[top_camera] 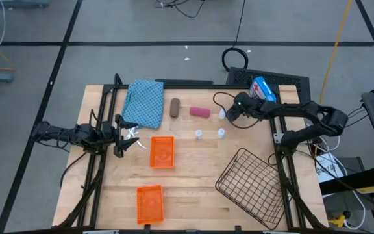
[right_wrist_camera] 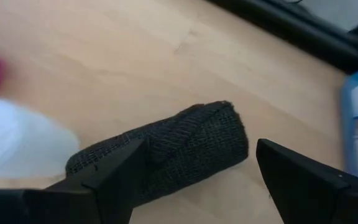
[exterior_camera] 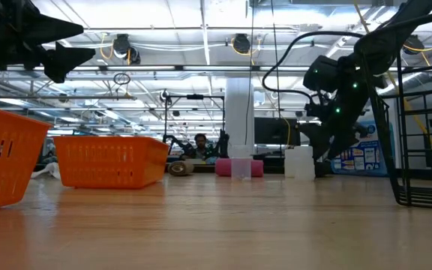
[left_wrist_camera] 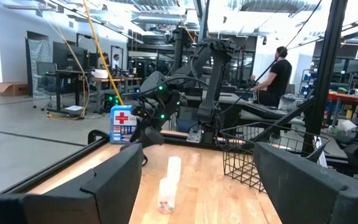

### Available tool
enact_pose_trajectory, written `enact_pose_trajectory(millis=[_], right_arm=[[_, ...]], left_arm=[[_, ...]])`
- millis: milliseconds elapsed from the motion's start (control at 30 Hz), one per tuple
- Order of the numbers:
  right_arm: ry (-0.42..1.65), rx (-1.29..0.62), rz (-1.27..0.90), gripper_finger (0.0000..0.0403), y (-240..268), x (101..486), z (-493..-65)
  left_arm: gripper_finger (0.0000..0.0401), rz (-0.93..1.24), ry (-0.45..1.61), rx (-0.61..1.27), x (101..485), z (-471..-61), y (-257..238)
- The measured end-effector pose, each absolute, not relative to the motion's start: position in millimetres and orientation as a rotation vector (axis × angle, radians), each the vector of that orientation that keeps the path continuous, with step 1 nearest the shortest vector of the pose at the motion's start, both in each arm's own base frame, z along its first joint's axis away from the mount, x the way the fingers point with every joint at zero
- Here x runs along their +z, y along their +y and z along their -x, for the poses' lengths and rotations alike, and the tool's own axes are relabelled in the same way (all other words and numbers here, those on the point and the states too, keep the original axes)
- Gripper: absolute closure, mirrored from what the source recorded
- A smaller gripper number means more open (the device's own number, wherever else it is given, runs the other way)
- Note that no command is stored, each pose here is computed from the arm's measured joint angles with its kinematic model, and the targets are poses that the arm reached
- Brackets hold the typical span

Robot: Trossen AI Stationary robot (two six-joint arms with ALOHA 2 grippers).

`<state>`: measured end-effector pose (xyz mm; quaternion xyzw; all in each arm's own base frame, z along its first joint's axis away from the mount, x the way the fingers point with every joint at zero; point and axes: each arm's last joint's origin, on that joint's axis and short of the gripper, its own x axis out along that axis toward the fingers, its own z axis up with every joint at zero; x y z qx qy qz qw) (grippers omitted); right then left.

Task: Pick & Place Medicine items
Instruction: Put the black bandage into the bottom orange basket

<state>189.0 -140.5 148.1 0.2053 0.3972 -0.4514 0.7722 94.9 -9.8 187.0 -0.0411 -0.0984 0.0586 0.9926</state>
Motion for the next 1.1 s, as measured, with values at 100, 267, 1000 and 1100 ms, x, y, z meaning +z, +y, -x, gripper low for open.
enact_pose_trajectory(millis=[100, 267, 1000, 1100], right_arm=[[0.877, -0.888, -0.494, 0.0104, -133.9, 149.6, -189.9], [0.916, -0.772, -0.589, 0.0104, -121.1, 154.9, -186.1], [0.896, -0.487, 0.011, 0.0115, -96.0, 195.7, -179.5], [0.961, -0.398, 0.134, 0.0119, -94.0, 187.3, -186.4]], left_arm=[[0.0091, 0.082, -0.197, 0.118, 187.0, -94.9, -9.8], [0.0091, 0.082, -0.197, 0.118, 187.0, -94.9, -9.8], [0.0091, 0.083, -0.198, 0.118, 187.0, -94.9, -9.8], [0.0091, 0.083, -0.198, 0.118, 187.0, -94.9, -9.8]])
